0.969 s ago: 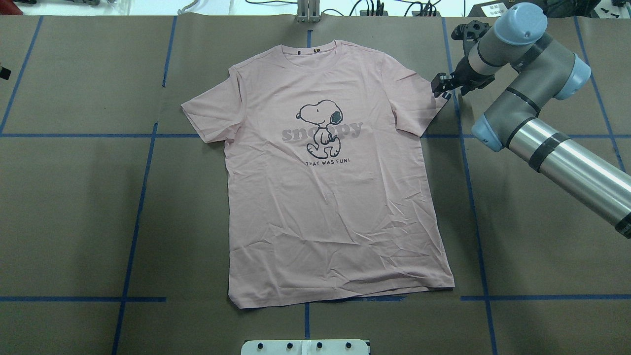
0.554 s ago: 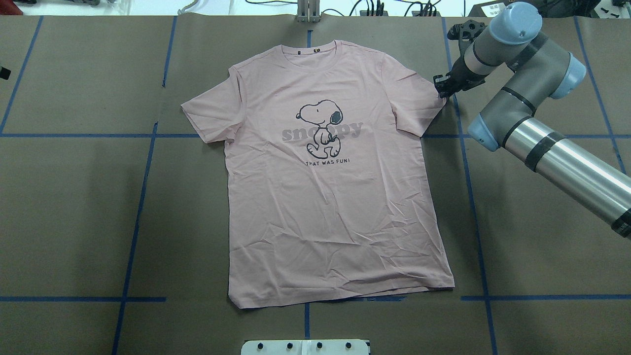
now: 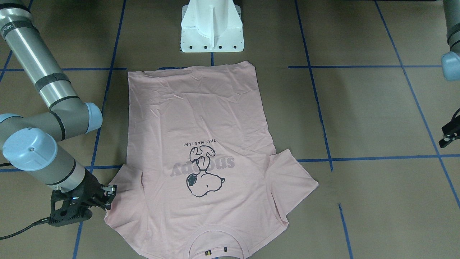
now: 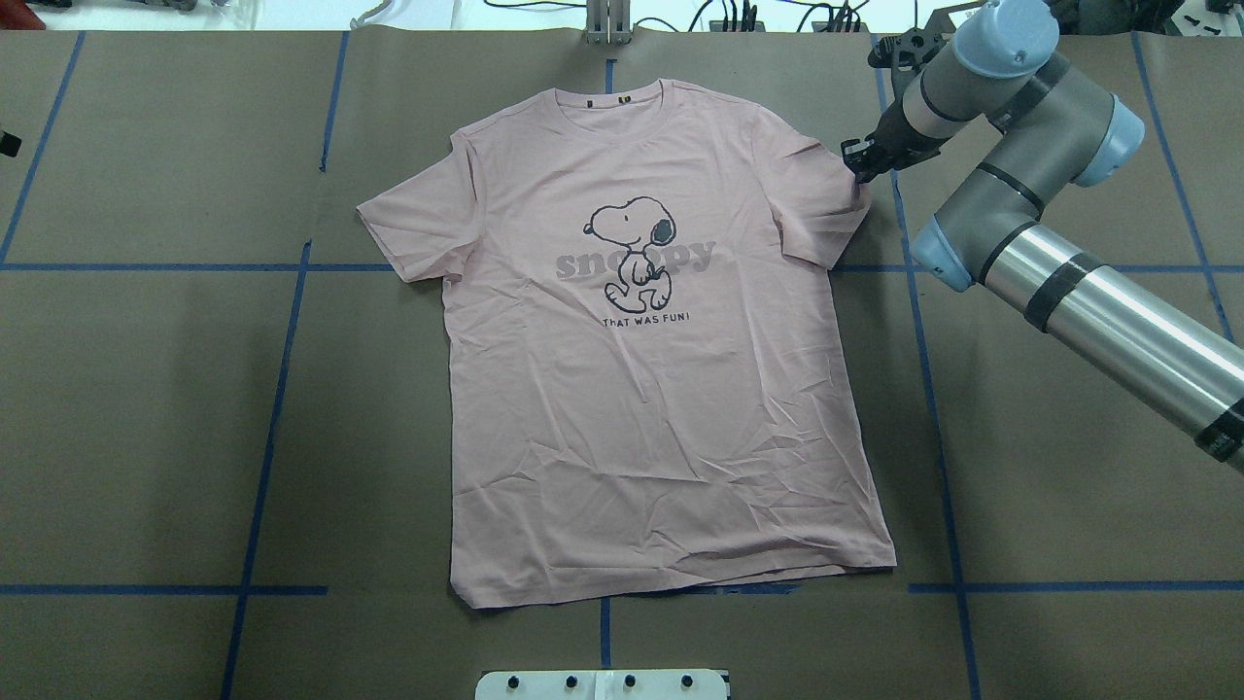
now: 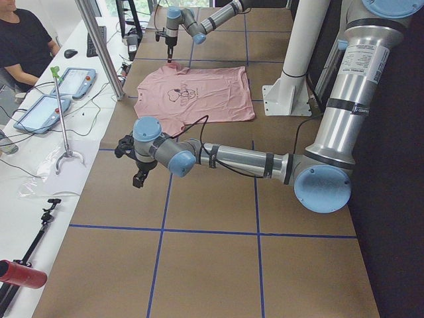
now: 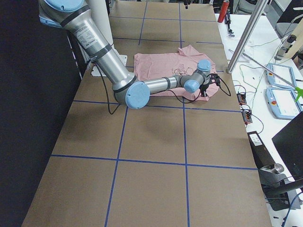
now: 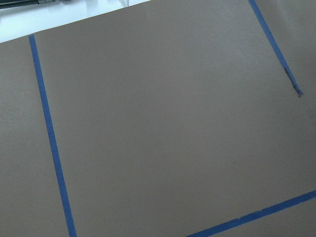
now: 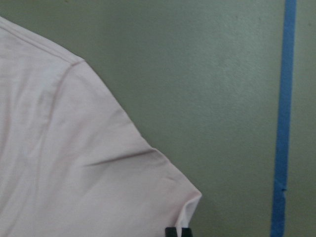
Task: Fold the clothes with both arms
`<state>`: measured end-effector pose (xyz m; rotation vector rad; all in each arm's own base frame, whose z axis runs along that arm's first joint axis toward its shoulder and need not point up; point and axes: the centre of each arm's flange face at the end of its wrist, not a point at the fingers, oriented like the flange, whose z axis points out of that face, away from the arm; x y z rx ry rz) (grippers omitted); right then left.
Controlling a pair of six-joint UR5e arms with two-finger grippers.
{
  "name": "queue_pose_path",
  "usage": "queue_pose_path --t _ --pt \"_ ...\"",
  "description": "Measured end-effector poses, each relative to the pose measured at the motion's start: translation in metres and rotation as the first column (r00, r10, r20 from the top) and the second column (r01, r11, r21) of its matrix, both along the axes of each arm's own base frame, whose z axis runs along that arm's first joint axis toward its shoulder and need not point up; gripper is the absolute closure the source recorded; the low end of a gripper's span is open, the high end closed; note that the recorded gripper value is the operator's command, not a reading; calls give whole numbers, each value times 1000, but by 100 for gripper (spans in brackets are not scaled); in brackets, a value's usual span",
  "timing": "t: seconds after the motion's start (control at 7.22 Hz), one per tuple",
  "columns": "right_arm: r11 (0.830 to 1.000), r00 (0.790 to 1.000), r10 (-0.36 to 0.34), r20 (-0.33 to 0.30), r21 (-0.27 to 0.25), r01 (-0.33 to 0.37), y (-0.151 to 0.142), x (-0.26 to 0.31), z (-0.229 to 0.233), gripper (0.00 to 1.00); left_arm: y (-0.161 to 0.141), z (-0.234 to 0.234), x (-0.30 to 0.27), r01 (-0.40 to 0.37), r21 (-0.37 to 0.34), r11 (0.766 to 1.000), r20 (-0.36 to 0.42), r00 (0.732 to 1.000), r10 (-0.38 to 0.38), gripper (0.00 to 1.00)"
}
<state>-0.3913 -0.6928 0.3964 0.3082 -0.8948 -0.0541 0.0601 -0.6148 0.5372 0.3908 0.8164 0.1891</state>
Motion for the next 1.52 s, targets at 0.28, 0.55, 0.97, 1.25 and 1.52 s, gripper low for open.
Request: queue_pose_path --t 0.28,0.55,0.97,1.25,1.52 --pt "1000 996 -15 83 18 14 30 -35 -58 100 1 1 0 -3 1 1000 2 1000 3 0" --pt "1000 993 -2 118 20 0 47 -77 -102 100 1 3 0 -4 1 1000 3 1000 4 0" --pt "996 995 78 54 27 -79 17 -117 -124 0 0 1 0 1 -2 1000 1 1000 -1 0" --pt "996 995 86 44 35 -88 17 -128 -126 0 -2 -2 1 2 1 1000 1 1000 -2 0" --pt "995 994 96 58 9 -96 23 -127 -130 0 -15 -24 16 29 -12 1000 -15 999 -29 0"
